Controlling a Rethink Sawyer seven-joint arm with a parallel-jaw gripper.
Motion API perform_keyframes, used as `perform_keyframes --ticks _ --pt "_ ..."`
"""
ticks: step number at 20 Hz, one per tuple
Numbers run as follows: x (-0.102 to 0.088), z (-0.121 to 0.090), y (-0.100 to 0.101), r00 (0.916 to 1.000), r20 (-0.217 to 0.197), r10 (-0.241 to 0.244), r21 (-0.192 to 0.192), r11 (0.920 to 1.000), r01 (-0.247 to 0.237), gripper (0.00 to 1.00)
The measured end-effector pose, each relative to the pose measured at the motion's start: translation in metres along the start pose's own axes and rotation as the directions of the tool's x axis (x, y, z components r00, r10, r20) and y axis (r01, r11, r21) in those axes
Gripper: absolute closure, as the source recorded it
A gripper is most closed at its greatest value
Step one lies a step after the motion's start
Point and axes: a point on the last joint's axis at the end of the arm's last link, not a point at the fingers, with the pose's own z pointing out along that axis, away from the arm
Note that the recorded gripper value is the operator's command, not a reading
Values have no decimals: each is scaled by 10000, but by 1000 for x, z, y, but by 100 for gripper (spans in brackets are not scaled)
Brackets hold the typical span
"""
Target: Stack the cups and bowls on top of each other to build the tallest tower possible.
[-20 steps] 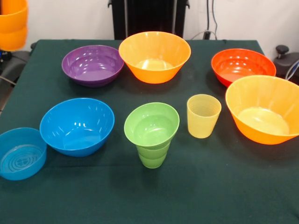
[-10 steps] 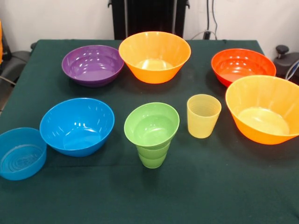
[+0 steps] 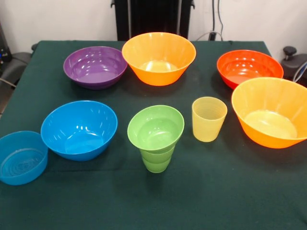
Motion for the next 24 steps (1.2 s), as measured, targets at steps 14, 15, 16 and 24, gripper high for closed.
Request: perform_keyframes --ticks 14,15,16,24 --pt "2 23 31 9992 50 -389 72 9992 388 100" --pt "6 24 33 9989 23 -458 152 9988 457 100" --pt "7 24 34 9988 14 -483 191 9987 483 100" --pt "20 21 52 9965 1 -840 520 9951 839 100"
